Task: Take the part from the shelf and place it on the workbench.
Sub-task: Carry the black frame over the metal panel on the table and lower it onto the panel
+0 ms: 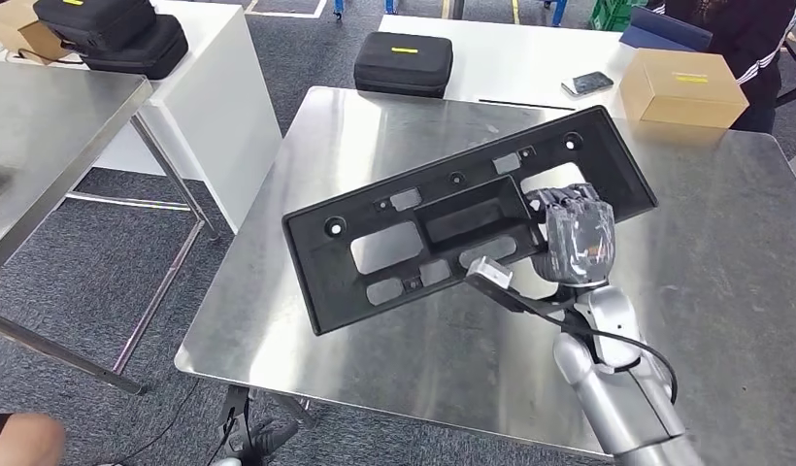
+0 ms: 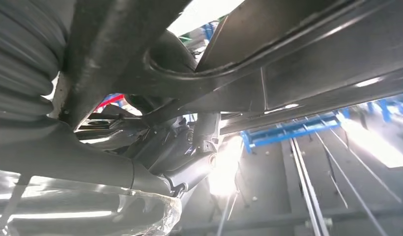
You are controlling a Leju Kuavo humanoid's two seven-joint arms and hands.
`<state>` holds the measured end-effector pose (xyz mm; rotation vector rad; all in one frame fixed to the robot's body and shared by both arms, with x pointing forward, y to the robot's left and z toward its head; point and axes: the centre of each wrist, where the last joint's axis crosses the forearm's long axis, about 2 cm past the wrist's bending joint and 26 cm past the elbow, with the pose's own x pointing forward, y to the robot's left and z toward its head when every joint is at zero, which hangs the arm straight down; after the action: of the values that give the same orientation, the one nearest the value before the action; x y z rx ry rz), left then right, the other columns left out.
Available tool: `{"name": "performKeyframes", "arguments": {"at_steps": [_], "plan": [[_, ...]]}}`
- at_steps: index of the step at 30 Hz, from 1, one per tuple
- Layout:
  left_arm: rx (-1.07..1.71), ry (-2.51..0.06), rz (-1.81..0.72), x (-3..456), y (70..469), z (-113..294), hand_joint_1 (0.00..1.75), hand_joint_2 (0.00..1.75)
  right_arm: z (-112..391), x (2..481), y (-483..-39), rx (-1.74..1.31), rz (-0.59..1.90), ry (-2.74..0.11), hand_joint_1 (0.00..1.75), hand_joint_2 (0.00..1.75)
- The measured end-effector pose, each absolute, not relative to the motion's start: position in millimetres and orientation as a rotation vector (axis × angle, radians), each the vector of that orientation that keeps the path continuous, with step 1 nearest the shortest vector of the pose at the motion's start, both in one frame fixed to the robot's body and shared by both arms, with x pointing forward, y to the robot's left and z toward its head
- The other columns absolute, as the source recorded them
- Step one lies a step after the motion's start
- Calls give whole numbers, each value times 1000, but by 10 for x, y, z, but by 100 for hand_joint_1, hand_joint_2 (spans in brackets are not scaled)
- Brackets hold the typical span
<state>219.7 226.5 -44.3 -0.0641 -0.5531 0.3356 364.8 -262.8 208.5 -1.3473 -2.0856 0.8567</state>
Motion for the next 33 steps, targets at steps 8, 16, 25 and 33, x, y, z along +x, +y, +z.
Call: {"name": "performKeyframes", "arguments": {"at_steps": [8,16,25,33], "plan": [[-94,-545,274,2327,2187,-390,0,175,2208,4267,-2853,-1498,939,-1751,175,175],[-89,-540,235,2385,2167,-372,0,175,2236,4551,-3239,-1625,993,-1436,175,175],[-77,-526,209,2414,2156,-364,0,175,2255,4634,-3608,-1645,965,-1255,0,0],[-78,-526,204,2437,2160,-356,0,44,2235,4634,-3692,-1636,956,-1223,0,0]]}}
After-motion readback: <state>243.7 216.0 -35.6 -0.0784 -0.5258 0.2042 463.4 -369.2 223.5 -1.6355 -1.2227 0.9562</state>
